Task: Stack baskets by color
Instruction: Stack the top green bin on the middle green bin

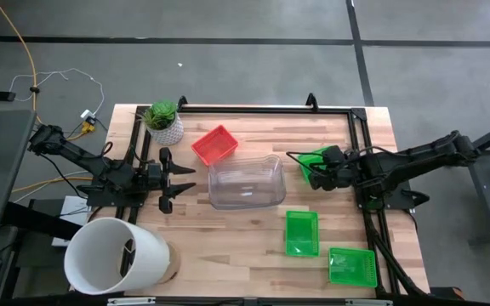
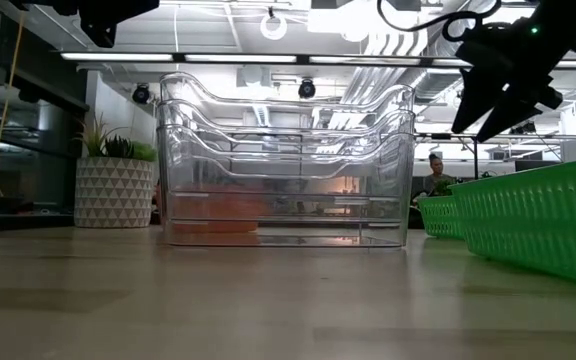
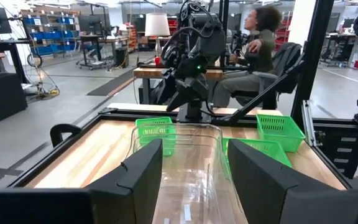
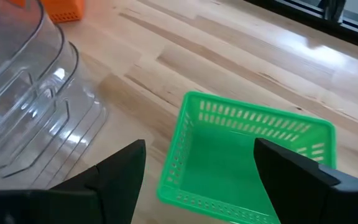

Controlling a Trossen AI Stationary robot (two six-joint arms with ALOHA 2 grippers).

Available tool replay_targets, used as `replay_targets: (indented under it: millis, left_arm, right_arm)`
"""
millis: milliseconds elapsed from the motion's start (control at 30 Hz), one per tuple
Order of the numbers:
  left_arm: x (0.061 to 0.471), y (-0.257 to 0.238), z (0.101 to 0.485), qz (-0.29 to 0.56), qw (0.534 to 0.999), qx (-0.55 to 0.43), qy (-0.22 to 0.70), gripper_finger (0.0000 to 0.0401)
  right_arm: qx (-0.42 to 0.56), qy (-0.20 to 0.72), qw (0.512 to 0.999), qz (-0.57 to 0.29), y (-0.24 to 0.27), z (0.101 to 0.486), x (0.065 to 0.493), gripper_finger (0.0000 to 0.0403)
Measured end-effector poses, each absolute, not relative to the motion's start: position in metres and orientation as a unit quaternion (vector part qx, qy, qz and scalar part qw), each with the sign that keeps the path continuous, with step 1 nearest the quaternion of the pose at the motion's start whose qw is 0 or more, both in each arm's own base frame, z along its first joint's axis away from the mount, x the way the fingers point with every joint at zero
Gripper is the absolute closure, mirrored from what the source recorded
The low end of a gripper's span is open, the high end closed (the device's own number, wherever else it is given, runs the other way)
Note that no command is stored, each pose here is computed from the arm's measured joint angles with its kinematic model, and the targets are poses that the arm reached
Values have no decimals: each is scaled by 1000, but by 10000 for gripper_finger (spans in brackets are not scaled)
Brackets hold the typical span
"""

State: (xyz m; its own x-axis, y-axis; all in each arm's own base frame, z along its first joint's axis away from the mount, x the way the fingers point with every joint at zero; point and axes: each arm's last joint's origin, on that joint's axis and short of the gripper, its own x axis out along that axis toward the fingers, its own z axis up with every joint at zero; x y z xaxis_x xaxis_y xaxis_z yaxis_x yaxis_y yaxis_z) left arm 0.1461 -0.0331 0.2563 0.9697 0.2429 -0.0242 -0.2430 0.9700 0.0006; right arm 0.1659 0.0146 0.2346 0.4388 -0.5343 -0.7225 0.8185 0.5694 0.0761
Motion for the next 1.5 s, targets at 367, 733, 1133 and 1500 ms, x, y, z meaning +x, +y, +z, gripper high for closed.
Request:
replay_targets:
  millis: [367, 733, 1133, 1500]
  left_arm:
    - [146, -33, 256, 122, 992, -1, 12, 229]
    - [146, -33, 257, 122, 992, -2, 10, 229]
    - [146, -33, 257, 117, 993, -6, 9, 229]
    - [146, -33, 256, 116, 993, -8, 10, 229]
  right_arm:
    - [233, 321, 807, -439, 11, 234, 164, 116]
    - [223, 383, 685, -578, -30, 213, 160, 116]
    - [194, 504, 591, -599, -68, 177, 174, 116]
    - [205, 535, 568, -591, -83, 153, 173, 159]
